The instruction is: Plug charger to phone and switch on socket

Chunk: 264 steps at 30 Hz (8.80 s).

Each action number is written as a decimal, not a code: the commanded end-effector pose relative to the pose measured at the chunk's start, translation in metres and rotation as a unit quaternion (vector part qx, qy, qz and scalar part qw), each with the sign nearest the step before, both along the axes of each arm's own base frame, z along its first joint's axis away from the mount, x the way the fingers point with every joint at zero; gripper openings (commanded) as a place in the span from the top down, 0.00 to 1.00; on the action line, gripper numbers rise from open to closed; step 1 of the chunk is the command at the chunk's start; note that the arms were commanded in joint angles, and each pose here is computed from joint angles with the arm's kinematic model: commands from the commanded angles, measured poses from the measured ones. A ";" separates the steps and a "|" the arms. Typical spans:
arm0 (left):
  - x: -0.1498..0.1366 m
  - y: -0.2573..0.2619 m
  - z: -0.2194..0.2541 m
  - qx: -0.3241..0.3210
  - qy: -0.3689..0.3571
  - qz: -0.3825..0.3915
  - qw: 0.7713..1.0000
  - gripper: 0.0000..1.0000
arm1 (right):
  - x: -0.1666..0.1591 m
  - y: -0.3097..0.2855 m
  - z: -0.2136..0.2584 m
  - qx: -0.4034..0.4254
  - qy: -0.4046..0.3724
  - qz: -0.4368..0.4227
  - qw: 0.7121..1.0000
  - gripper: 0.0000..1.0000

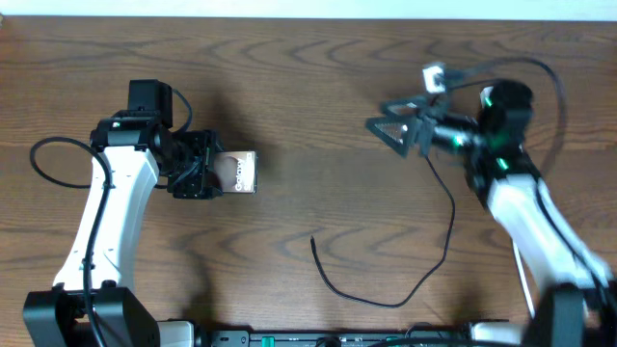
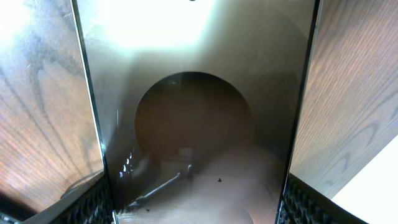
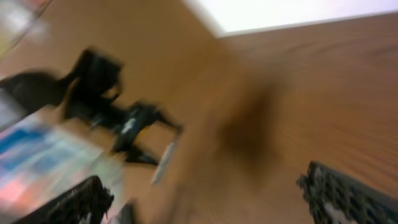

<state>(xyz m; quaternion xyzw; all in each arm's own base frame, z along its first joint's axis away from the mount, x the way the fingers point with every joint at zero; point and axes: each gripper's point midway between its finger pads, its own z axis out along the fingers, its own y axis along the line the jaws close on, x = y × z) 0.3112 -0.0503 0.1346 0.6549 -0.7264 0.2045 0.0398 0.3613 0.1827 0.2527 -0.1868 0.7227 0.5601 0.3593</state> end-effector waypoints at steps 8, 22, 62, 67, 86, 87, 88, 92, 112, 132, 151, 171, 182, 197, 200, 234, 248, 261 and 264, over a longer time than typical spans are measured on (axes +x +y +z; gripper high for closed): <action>0.005 0.010 0.007 0.036 -0.015 0.007 0.999 0.93 | 0.009 0.090 -0.044 0.065 0.142 0.159 0.975 0.07; 0.011 -0.017 -0.003 0.049 -0.009 0.003 0.999 0.93 | -0.012 0.167 -0.070 0.033 0.167 0.125 0.977 0.11; 0.009 -0.051 0.000 0.013 0.005 0.034 0.999 0.93 | -0.052 0.213 -0.107 -0.035 0.196 0.119 0.973 0.67; 0.009 -0.052 0.000 0.013 0.005 0.033 0.999 0.93 | -0.054 0.214 -0.107 -0.035 0.196 0.121 0.973 0.74; 0.009 -0.052 0.000 0.015 0.001 0.023 1.000 0.93 | -0.053 0.214 -0.107 -0.035 0.195 0.121 0.973 0.99; 0.009 -0.051 0.000 0.016 0.000 0.020 1.000 0.83 | -0.053 0.214 -0.107 -0.035 0.195 0.120 0.973 0.99; 0.009 -0.051 0.000 0.017 -0.003 0.013 1.000 0.69 | -0.051 0.213 -0.107 -0.035 0.194 0.118 0.973 0.99; 0.026 -0.055 0.007 0.027 -0.069 -0.060 0.995 0.35 | -0.040 0.204 -0.109 -0.040 0.176 0.106 0.978 0.99; 0.108 -0.111 0.097 -0.021 -0.421 -0.277 0.864 0.06 | 0.102 0.032 -0.111 0.061 0.316 -0.168 0.932 0.99; 0.115 -0.100 0.081 -0.055 -0.604 -0.141 0.783 0.04 | 0.092 0.087 -0.041 0.223 0.412 -0.108 0.877 0.99; 0.133 -0.057 0.080 -0.002 -0.605 -0.073 0.793 0.05 | 0.042 0.152 -0.048 0.164 0.398 -0.032 0.902 0.98; 0.134 -0.053 0.081 -0.015 -0.599 -0.056 0.799 0.24 | 0.021 0.176 -0.063 0.132 0.415 -0.022 0.900 0.98; 0.135 -0.053 0.088 -0.045 -0.599 -0.032 0.799 0.35 | 0.019 0.181 -0.063 0.140 0.443 -0.026 0.885 0.98; 0.130 -0.063 0.098 -0.067 -0.613 -0.056 0.786 0.41 | 0.012 0.184 -0.062 0.138 0.454 -0.012 0.880 0.98; 0.129 -0.065 0.098 -0.069 -0.612 -0.060 0.785 0.56 | 0.012 0.184 -0.062 0.137 0.454 -0.011 0.880 0.98; 0.122 -0.075 0.098 -0.089 -0.610 -0.088 0.782 0.92 | 0.004 0.193 -0.062 0.131 0.453 -0.001 0.882 0.98; 0.122 -0.074 0.098 -0.081 -0.614 -0.094 0.779 0.93 | 0.004 0.193 -0.062 0.131 0.449 -0.002 0.884 0.56; 0.128 -0.047 0.095 -0.046 -0.622 -0.093 0.776 0.93 | 0.010 0.183 -0.060 0.129 0.432 0.001 0.893 0.01; 0.128 -0.030 0.095 -0.032 -0.629 -0.105 0.769 0.93 | 0.014 0.176 -0.060 0.124 0.407 0.004 0.905 0.01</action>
